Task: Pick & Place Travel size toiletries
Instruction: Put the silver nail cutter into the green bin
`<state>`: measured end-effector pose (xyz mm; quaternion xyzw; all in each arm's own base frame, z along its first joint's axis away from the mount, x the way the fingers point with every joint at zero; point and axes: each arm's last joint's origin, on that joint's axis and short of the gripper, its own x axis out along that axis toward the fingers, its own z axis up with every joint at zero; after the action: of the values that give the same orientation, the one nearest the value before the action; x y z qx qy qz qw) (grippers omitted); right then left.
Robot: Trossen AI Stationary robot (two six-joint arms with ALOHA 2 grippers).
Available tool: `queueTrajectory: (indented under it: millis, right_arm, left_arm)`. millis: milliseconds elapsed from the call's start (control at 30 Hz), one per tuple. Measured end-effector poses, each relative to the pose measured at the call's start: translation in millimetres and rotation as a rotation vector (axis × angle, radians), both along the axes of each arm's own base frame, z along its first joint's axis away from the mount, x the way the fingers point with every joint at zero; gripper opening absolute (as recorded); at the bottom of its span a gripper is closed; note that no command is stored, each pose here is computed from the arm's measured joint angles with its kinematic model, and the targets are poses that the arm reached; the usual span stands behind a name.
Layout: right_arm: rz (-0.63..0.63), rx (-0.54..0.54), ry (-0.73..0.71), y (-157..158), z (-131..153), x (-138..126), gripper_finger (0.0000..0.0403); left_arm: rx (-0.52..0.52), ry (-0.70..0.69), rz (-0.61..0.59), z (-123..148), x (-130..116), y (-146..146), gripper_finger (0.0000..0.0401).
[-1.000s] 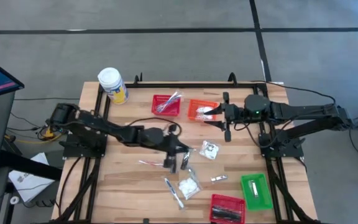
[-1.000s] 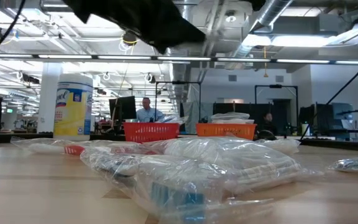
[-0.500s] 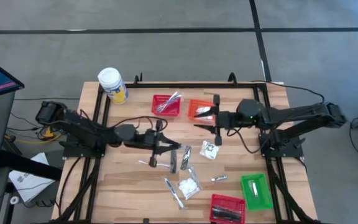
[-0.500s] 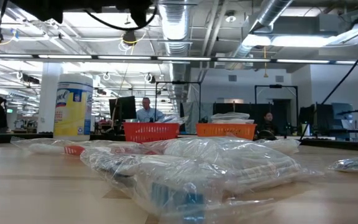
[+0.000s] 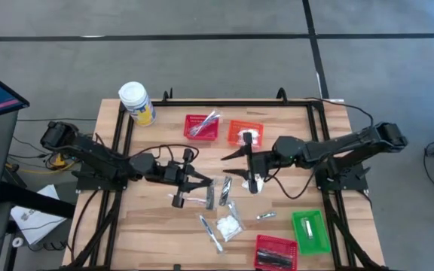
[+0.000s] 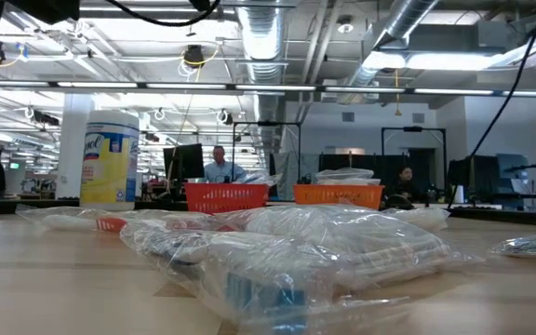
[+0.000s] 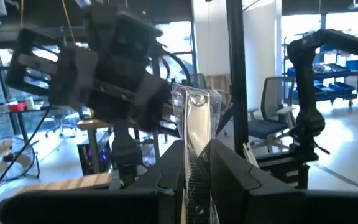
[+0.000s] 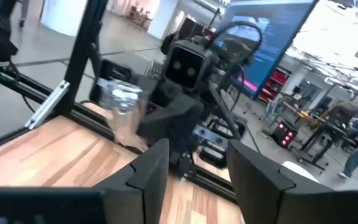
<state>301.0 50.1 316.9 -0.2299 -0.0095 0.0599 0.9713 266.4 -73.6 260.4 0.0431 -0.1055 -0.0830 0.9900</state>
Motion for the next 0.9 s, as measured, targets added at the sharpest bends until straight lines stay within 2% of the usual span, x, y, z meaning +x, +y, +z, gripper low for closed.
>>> queueTrajectory:
  millis: [300, 400, 567, 900]
  right_arm:
    - [0.052, -0.001, 0.008, 19.9, 0.5, 15.9, 0.0218]
    - [0.069, 0.015, 0.012, 27.7, 0.0, 25.6, 0.0234]
    - [0.084, 0.056, 0.022, 36.0, 1.7, 36.6, 0.0239]
    - [0.099, 0.095, 0.031, 36.9, 2.8, 37.6, 0.0240]
  left_arm:
    - [0.027, -0.061, -0.037, 13.8, -13.4, -11.1, 0.0049]
    - [0.038, -0.064, -0.015, 14.5, -15.0, -14.0, 0.0049]
    - [0.044, -0.057, 0.004, 13.8, -14.9, -14.3, 0.0049]
    - [0.050, -0.037, 0.048, 12.0, -14.3, -13.1, 0.0049]
